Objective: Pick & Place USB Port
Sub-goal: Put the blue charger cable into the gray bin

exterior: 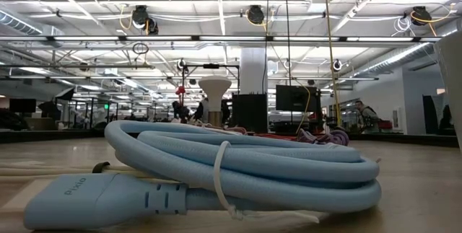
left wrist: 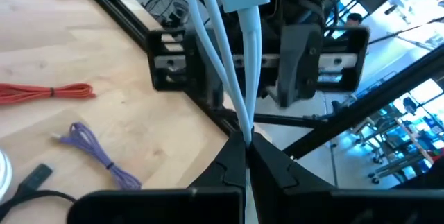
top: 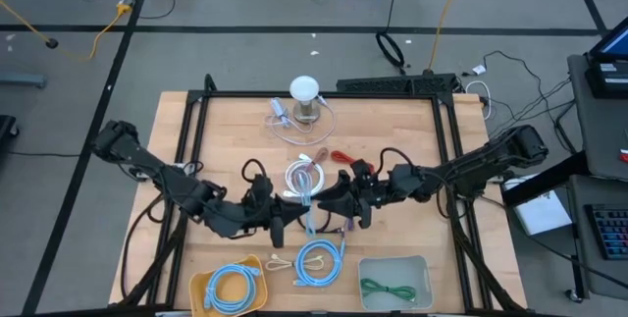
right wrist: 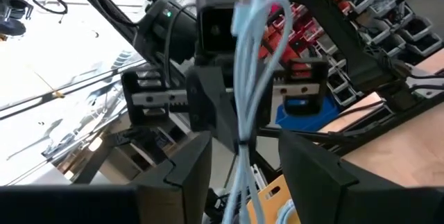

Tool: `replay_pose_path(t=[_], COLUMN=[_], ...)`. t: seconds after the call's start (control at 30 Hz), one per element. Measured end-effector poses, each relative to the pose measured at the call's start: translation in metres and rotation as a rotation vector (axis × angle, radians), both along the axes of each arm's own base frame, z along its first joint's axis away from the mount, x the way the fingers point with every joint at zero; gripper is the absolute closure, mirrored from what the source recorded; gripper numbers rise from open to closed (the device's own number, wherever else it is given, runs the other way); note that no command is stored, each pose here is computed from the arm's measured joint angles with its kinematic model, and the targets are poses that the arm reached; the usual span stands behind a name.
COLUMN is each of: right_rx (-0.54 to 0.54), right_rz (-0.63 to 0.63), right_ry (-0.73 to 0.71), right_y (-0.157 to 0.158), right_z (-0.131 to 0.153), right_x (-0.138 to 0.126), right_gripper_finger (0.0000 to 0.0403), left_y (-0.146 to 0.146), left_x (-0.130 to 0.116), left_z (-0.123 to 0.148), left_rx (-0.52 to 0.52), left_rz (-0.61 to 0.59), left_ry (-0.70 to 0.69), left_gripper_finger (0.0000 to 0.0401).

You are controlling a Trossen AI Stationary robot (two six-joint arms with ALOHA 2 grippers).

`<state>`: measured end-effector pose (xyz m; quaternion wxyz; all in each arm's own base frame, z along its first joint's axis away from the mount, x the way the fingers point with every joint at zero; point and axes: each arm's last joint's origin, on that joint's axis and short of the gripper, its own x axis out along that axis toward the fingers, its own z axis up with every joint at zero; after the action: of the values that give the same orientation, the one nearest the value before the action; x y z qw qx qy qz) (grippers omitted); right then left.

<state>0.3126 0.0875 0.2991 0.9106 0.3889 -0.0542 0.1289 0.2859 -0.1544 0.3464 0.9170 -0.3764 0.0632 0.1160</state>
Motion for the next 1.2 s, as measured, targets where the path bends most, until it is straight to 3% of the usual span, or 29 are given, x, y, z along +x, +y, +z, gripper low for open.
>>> replay_pose_path(t=[0.33,0.8,0.93,1.07,1.2], right_rx=[0.002,0.027,0.044,0.031,0.037], right_rz=[-0.018,-0.014,-0.009,-0.010,0.011], right_ry=[0.001,0.006,0.031,0.035,0.036], right_y=[-0.006,-0.007,-0.007,-0.006,-0.006], right_z=[0.000,0.000,-0.002,-0.003,-0.002], right_x=[0.002,0.002,0.002,0.002,0.002], right_gripper_finger=[0.0240,0.0249,0.0296,0.0384,0.0396], left_y=[0.001,0.013,0.013,0.013,0.012], left_x=[0.006,0.034,0.034,0.034,0.035], left_z=[-0.004,-0.021,-0.020,-0.019,-0.016], left_rx=[-0.018,-0.036,-0.036,-0.032,-0.040], left_rz=[-0.036,-0.106,-0.091,-0.095,-0.176], left_ry=[0.007,0.032,0.023,0.013,-0.003], left_gripper_finger=[0.0399,0.0399,0.0399,0.0389,0.0370])
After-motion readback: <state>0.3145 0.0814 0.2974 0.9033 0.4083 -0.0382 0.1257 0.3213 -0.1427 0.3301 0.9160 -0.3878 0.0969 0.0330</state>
